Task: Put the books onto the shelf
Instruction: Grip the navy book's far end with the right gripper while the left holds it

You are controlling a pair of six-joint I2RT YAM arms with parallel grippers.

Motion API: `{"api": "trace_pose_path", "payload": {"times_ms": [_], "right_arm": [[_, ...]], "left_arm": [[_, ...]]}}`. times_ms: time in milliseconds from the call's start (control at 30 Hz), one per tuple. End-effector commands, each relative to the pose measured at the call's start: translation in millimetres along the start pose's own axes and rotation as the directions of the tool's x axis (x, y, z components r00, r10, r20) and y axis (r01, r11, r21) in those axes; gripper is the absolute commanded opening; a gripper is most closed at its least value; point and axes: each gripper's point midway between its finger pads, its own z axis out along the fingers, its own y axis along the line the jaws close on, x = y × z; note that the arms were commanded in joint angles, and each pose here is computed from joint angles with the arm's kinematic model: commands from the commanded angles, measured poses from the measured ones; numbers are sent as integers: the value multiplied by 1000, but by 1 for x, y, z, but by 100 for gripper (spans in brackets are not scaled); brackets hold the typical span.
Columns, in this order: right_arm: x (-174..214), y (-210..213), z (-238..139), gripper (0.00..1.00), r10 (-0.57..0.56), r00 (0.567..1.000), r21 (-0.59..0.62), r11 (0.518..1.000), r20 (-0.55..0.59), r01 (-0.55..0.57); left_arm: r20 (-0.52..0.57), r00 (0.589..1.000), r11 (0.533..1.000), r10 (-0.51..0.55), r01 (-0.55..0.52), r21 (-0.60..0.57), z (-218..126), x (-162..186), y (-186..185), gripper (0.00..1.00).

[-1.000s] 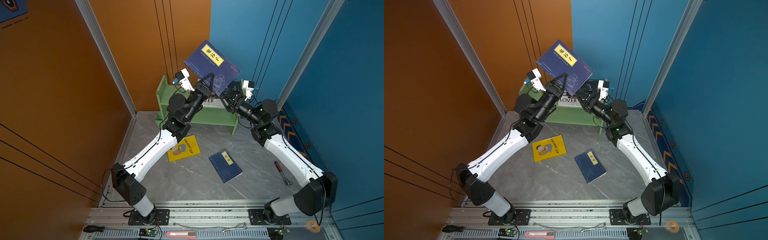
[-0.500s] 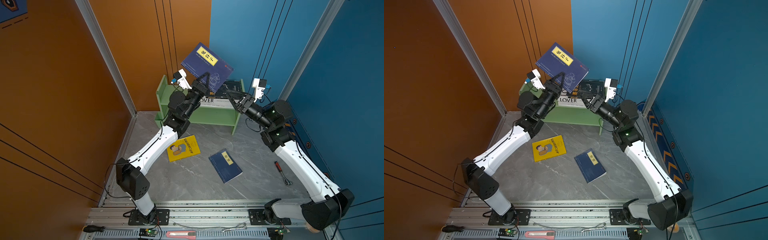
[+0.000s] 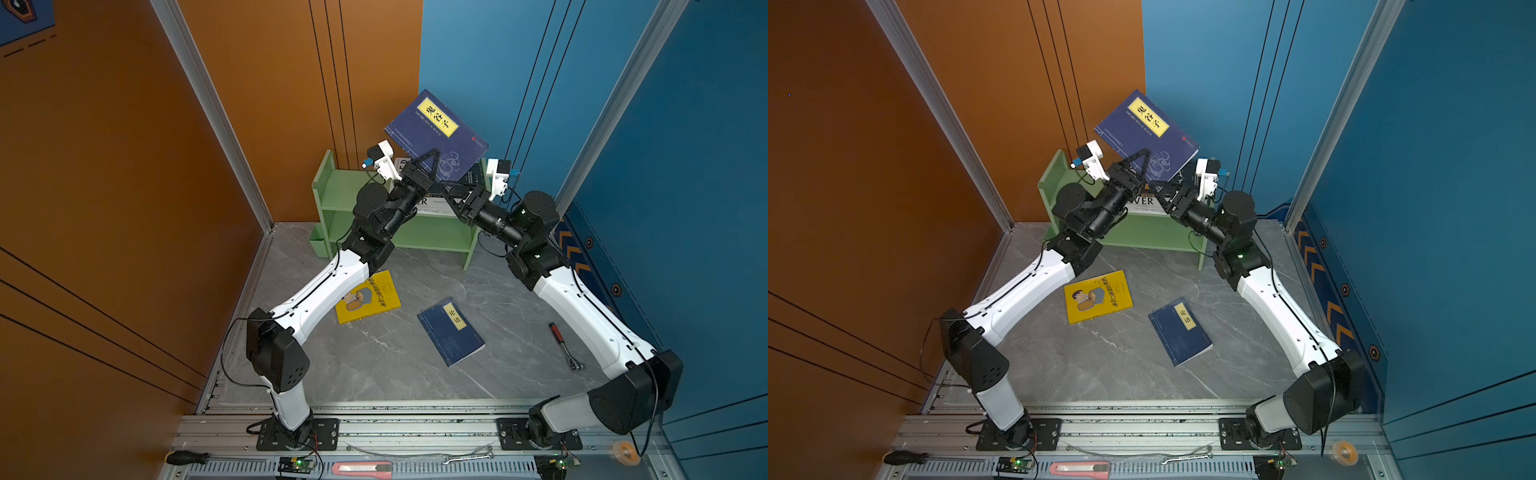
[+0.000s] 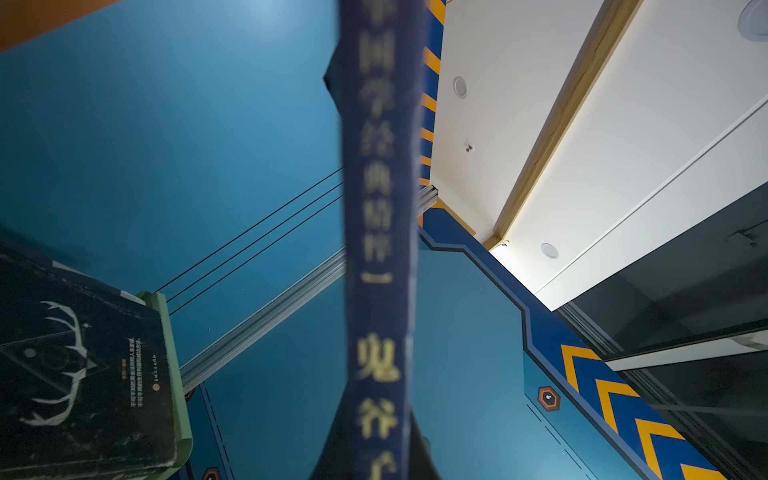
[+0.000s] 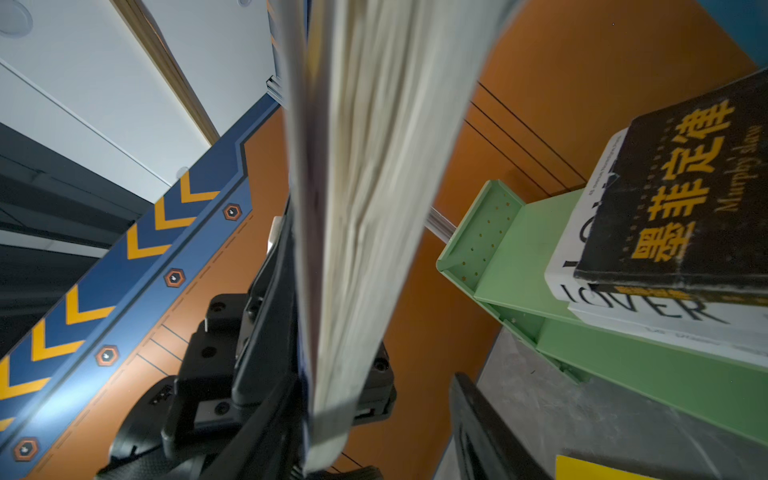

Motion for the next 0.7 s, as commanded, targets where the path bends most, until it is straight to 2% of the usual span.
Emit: {"api": "trace_pose_path", "payload": {"times_ms": [0,100,200,500,567,667], "right_arm": [[-15,17,0,48,-18,998,-38,999,59,21],[-17,18,-1,40,-17,998,-38,999,68,19],[-18,17,-2,26,-9,997,-32,999,77,12],[-27,15,-6,14,5,993,-27,1000,119,-1],[-30,15,-7,13,8,992,-26,1000,126,-4],[-35,15,-12,9,6,992,-30,1000,128,-2]], "left_arm": [[2,1000,995,-10,10,95,3,-1,-30,0],[-3,1000,995,-20,20,93,5,3,-27,0],[1,1000,995,-27,27,101,5,4,-26,0],[-9,999,993,-44,44,113,7,13,-25,0],[-14,999,992,-46,47,114,8,14,-25,3],[-14,999,993,-41,42,113,7,13,-25,19]]}}
